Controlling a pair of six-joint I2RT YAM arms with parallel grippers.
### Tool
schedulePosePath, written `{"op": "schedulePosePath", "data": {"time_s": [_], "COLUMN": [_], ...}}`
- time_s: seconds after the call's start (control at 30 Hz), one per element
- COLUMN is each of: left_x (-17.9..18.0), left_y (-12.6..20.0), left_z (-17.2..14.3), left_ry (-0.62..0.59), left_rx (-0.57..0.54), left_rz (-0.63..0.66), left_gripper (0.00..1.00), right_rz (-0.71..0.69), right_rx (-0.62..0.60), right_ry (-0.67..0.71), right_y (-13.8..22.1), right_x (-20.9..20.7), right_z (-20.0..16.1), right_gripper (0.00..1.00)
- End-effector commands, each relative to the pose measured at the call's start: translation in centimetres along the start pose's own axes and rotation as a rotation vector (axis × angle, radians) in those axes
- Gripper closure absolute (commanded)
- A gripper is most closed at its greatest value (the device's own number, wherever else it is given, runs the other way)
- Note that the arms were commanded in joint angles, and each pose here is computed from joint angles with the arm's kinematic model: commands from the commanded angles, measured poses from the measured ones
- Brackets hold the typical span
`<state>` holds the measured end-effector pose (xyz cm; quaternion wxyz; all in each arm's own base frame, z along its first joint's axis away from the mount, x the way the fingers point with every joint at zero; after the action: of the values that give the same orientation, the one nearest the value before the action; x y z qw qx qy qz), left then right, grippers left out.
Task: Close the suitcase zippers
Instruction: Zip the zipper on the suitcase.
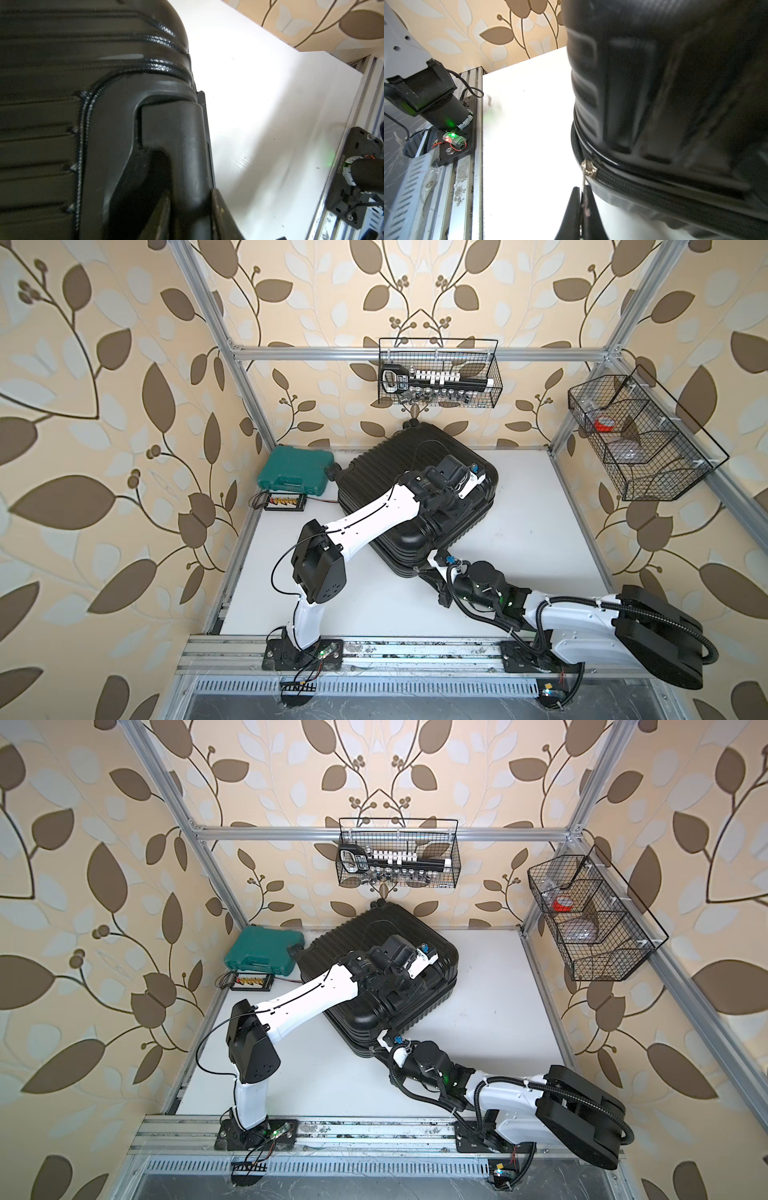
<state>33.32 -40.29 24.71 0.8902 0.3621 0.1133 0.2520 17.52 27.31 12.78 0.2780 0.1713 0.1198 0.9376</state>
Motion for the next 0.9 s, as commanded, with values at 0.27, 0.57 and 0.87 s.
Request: {"op": "schedulePosePath", "data": {"time_s": [0.27,0.57,0.87], "left_x": [0.1,-0.5,-0.3], "left_y": [2.1,2.0,4.6], "left_z": [10.7,10.8,9.9], "left_ry": [-0.007,0.017,-0.036], "left_rx": [-0.452,-0.463,-0.445], "left_rz": [-0.040,-0.089,-0.033], "left_gripper": [0.74,0.76,0.23], "right_rz": [0.160,0.210,-0.026], "right_rx": [-0.126,-0.128,-0.064], "right_ry": [0.004,-0.002,-0.039], "right_y": [-0.3,-0.2,-0.6], "right_x": [4.1,4.9,1.4], "right_z": [3.9,3.7,2.1], "right_gripper": [1.00,1.00,1.00]}}
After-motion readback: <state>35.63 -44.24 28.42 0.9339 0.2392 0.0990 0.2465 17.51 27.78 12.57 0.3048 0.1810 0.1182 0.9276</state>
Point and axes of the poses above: each gripper's point midway between its finger pads, its own y axis back along the fingers, its own x axis along the line the jaws close on, z = x × y, the point moved 3 cm from there along y, back along the fingers, and after that the axes turned 8 degrees about -y, right-handed, at the moved point
